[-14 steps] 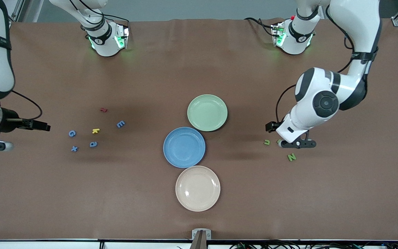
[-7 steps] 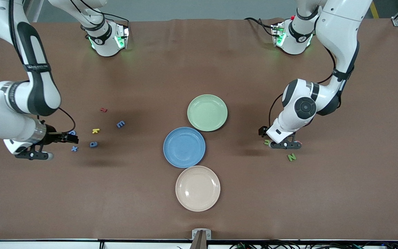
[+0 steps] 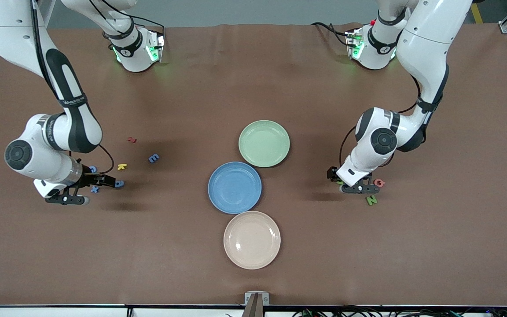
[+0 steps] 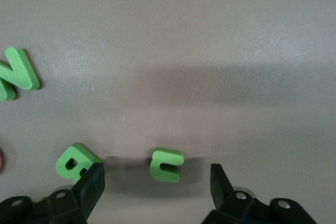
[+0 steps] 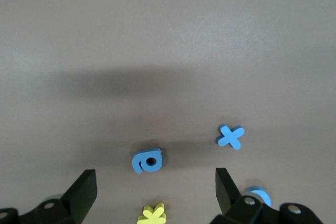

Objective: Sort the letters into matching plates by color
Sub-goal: 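Grasp the green C with the left gripper while the right gripper grasps the blue a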

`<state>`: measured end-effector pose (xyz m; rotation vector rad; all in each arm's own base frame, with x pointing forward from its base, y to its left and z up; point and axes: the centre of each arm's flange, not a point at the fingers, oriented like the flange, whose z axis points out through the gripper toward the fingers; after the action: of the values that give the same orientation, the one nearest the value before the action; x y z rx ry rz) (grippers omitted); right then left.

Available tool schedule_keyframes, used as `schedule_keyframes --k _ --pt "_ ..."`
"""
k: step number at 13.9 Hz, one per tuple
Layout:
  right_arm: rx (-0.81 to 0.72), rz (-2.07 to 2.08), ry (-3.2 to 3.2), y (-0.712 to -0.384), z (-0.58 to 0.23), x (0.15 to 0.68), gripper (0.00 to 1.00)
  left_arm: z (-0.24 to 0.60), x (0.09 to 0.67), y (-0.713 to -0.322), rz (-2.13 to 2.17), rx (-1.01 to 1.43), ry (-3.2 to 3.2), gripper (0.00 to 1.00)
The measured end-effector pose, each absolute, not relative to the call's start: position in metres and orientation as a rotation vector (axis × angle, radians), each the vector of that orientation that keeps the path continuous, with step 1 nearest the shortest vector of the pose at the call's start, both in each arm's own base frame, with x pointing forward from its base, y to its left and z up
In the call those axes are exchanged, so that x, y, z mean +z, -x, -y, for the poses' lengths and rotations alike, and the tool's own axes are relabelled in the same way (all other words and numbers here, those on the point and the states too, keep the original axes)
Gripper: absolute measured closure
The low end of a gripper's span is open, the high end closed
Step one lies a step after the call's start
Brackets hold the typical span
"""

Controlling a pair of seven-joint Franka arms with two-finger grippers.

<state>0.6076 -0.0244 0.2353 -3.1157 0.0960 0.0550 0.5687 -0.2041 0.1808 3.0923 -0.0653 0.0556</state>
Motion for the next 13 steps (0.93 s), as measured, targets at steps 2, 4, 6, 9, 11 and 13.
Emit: schedule_keyframes --k 2,4,6,9,11,13 --pt "0.007 -0.091 3.123 -0.600 0.022 0.217 0.00 0.205 0.181 -0.572 0.067 0.064 -3.091 0.18" --pt "-0.009 -0.084 3.129 -0.594 0.019 0.198 0.00 0.206 0.180 -0.572 0.072 0.062 -3.093 0.24" --pt "-0.012 -0.079 3.132 -0.592 0.017 0.185 0.00 0.206 0.178 -0.572 0.074 0.058 -3.094 0.28" --pt "0.011 -0.065 3.134 -0.589 0.012 0.171 0.00 0.206 0.175 -0.571 0.077 0.052 -3.095 0.30" --pt "0.024 -0.061 3.135 -0.587 0.011 0.168 0.00 0.209 0.174 -0.570 0.083 0.050 -3.095 0.34" --pt "0.029 -0.061 3.135 -0.586 0.010 0.166 0.00 0.210 0.175 -0.570 0.085 0.052 -3.095 0.40"
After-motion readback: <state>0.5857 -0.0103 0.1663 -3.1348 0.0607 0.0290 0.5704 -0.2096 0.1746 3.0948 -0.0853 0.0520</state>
